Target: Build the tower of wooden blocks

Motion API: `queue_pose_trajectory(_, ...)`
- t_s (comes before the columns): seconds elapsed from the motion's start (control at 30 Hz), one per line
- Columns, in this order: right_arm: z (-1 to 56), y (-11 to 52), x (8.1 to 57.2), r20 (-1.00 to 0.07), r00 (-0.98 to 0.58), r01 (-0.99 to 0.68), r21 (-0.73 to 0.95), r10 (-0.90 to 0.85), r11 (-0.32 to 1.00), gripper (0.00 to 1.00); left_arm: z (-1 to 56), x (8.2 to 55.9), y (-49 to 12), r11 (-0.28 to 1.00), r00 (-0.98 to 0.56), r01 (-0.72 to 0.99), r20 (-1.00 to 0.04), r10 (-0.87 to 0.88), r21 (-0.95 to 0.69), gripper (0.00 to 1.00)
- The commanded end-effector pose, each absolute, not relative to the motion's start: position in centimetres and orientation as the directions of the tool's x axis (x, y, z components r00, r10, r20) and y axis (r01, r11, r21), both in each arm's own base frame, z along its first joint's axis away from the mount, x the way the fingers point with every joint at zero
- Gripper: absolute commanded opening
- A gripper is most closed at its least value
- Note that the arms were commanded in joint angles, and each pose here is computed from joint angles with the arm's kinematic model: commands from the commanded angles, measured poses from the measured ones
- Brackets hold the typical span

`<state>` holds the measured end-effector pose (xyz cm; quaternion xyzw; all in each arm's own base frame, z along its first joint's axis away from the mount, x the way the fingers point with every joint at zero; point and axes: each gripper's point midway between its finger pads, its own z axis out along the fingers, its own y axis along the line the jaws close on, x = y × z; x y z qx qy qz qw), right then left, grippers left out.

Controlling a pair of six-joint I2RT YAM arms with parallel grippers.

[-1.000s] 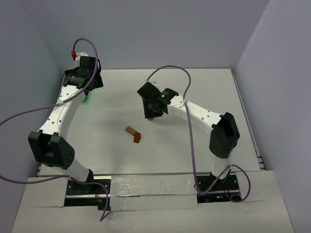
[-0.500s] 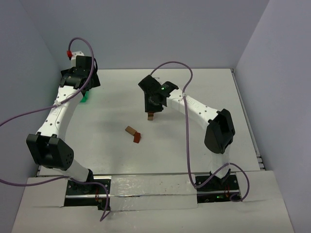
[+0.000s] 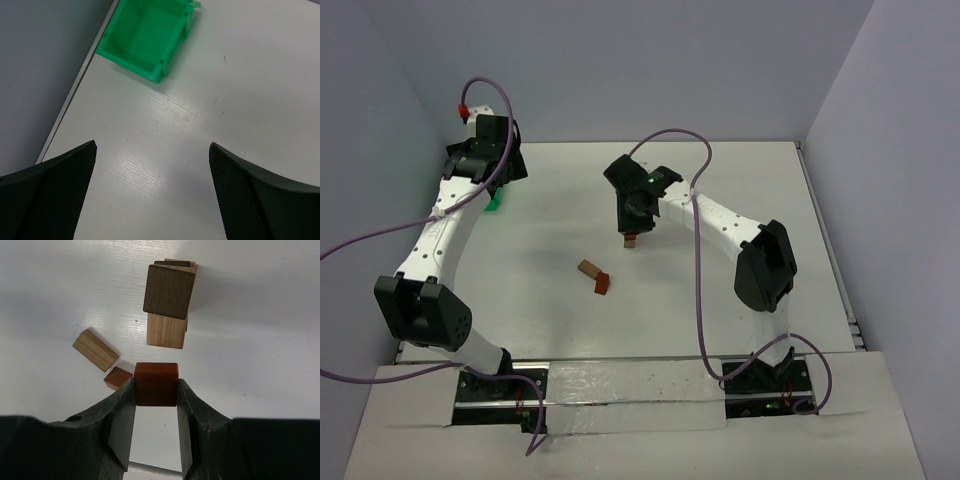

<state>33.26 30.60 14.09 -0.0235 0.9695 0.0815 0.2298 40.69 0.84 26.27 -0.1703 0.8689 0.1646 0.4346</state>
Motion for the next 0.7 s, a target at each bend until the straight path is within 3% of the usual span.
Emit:
queue_pose_trajectory(0.0, 14.7, 30.7, 34.5, -0.464, -0.886, -0.075, 0.157, 0.006, 0.985, 0.04, 27.4, 41.6, 0.6, 0.893, -0.521, -0.441, -0.836, -0.173, 0.09, 0.99)
queue_pose_trajectory(0.67, 14.8, 29.9, 35.7, -0.497, -0.868, -0.071, 0.123, -0.001, 0.99, 0.06, 26.8, 42.7, -0.3, 0.907, -0.543, -0.415, -0.82, -0.182, 0.073, 0.99)
